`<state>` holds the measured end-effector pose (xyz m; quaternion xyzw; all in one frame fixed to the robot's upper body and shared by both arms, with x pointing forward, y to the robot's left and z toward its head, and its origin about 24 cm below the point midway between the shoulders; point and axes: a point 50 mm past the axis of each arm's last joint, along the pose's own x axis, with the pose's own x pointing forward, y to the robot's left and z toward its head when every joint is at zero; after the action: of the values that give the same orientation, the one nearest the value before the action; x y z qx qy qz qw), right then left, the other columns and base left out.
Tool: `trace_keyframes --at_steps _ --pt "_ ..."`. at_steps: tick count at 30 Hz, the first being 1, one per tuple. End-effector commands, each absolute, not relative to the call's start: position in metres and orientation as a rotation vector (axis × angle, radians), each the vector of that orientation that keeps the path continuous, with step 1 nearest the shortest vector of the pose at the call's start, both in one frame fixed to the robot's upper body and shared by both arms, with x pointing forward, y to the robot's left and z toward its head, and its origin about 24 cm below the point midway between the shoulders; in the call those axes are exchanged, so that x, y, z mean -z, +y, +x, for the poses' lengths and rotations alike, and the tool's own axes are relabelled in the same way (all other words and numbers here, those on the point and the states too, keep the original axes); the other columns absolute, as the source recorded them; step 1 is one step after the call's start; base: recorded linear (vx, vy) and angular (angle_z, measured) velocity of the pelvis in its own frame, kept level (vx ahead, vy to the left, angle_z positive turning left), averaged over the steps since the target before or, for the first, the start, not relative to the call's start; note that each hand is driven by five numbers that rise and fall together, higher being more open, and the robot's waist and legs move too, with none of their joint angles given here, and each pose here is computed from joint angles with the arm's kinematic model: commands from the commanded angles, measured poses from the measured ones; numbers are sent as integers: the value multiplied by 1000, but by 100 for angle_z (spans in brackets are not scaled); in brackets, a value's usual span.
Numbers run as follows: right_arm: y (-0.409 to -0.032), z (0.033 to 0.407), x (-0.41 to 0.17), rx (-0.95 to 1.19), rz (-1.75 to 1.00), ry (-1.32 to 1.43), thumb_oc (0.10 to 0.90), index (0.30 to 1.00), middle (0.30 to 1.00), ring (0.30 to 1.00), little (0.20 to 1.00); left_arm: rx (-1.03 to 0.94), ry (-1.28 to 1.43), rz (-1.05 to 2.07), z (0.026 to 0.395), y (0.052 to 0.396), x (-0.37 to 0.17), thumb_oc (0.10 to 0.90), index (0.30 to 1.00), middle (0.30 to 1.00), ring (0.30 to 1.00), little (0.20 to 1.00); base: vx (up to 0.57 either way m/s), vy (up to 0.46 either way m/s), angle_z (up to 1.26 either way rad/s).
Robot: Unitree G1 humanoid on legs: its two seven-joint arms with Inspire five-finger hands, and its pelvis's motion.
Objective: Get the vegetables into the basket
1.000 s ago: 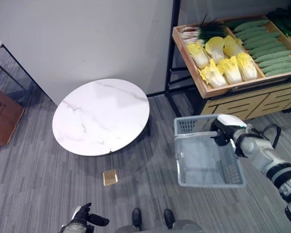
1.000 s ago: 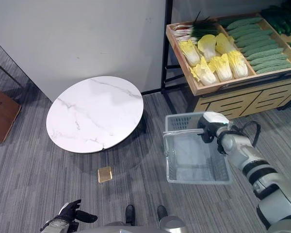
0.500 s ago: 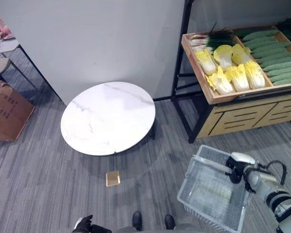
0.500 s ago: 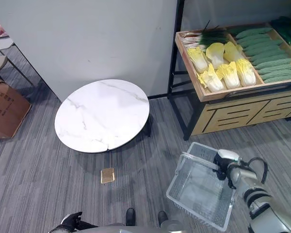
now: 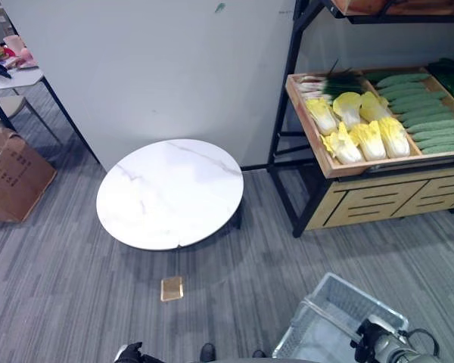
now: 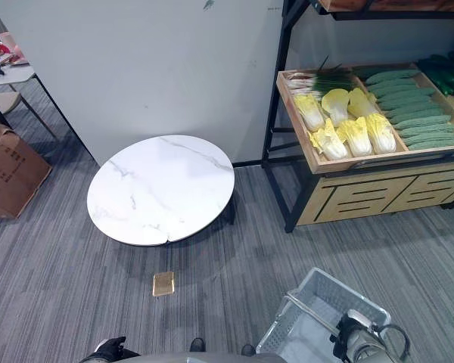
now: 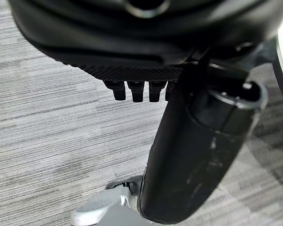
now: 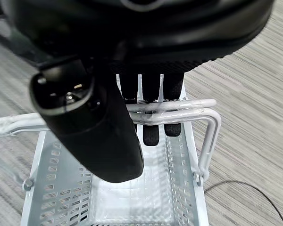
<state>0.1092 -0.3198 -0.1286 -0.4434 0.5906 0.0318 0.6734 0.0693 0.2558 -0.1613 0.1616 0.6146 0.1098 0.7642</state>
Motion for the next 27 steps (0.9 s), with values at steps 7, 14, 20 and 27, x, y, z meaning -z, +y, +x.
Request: trace_keyframes --at_steps 7,14,20,27 --pt "-344 124 110 130 -985 1290 400 300 300 300 300 -337 1300 423 85 284 149 900 1000 1000 1000 1000 0 0 0" --pt "-352 99 114 240 -878 1350 400 300 300 300 300 -343 1308 418 83 285 149 900 1000 1000 1000 1000 0 0 0" --pt "-350 75 120 275 -818 1412 400 300 300 300 300 -348 1315 408 82 283 150 900 1000 1000 1000 1000 0 0 0" --pt "-354 66 119 354 -749 1434 400 300 300 300 300 -343 1307 417 86 283 150 900 1000 1000 1000 1000 0 0 0"
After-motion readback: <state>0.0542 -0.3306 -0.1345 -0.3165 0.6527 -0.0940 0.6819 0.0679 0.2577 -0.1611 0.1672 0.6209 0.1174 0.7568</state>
